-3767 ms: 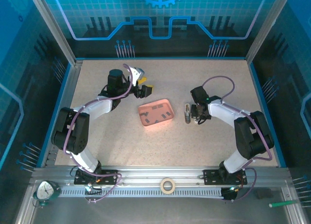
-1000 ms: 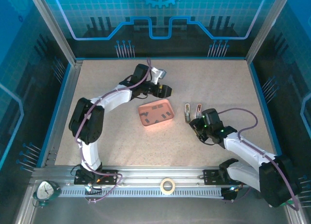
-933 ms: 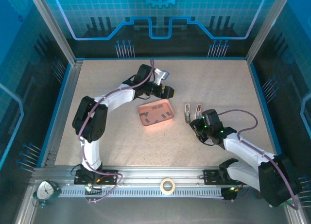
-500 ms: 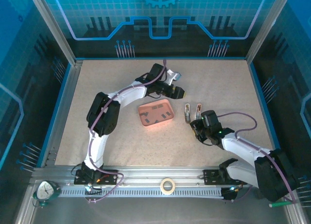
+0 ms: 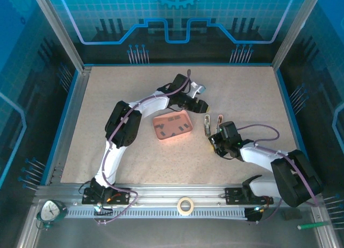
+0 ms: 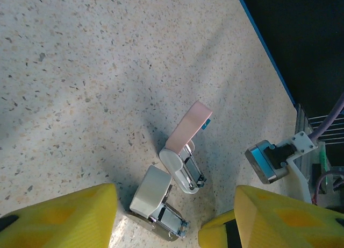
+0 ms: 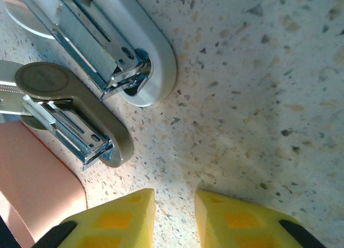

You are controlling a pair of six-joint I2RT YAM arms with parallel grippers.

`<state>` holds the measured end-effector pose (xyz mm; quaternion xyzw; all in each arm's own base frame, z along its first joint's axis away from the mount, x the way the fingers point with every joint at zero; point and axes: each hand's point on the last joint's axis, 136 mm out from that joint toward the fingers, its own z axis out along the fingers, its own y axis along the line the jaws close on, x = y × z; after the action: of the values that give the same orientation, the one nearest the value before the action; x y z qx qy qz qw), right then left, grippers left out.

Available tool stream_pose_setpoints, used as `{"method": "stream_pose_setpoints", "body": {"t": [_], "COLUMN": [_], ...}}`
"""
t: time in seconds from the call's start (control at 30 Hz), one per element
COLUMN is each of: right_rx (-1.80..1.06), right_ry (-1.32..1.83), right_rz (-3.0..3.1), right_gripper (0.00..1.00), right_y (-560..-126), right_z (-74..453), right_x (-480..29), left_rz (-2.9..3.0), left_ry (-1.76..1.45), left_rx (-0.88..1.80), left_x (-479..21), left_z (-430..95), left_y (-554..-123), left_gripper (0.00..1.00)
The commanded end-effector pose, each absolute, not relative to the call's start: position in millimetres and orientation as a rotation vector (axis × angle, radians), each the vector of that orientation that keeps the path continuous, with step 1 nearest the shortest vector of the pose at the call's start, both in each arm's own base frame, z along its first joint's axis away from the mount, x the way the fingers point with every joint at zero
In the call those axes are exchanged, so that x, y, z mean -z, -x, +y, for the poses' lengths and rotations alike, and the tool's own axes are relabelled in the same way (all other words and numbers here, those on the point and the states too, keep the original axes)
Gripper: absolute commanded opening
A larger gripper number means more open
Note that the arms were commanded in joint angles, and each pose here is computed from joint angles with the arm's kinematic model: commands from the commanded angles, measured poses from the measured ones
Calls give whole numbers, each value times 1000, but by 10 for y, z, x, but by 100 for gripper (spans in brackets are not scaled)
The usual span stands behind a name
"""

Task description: Load the staples into the stapler

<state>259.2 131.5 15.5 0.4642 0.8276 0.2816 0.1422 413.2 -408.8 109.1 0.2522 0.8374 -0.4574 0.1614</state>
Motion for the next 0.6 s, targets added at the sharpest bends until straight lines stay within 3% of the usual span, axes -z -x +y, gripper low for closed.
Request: {"method": "stream_pose_setpoints", "body": {"t": [0.0, 0.57], "right_rx": [-850, -861], "right_ry": [-1345, -1341], "right_rz": [2324, 2296], "right_gripper": [27, 25], "right_y": [-2773, -2930], "right_z": [1330, 1241], "right_x": [-212, -225], "left_rz": [2409, 2402], "left_ry": [-741, -746], "left_rx": [1362, 1413], "left_x": [-1072, -901], "left_z": [-4196, -4332], "left_y": [-4027, -4033], "left_gripper": [61, 61]}}
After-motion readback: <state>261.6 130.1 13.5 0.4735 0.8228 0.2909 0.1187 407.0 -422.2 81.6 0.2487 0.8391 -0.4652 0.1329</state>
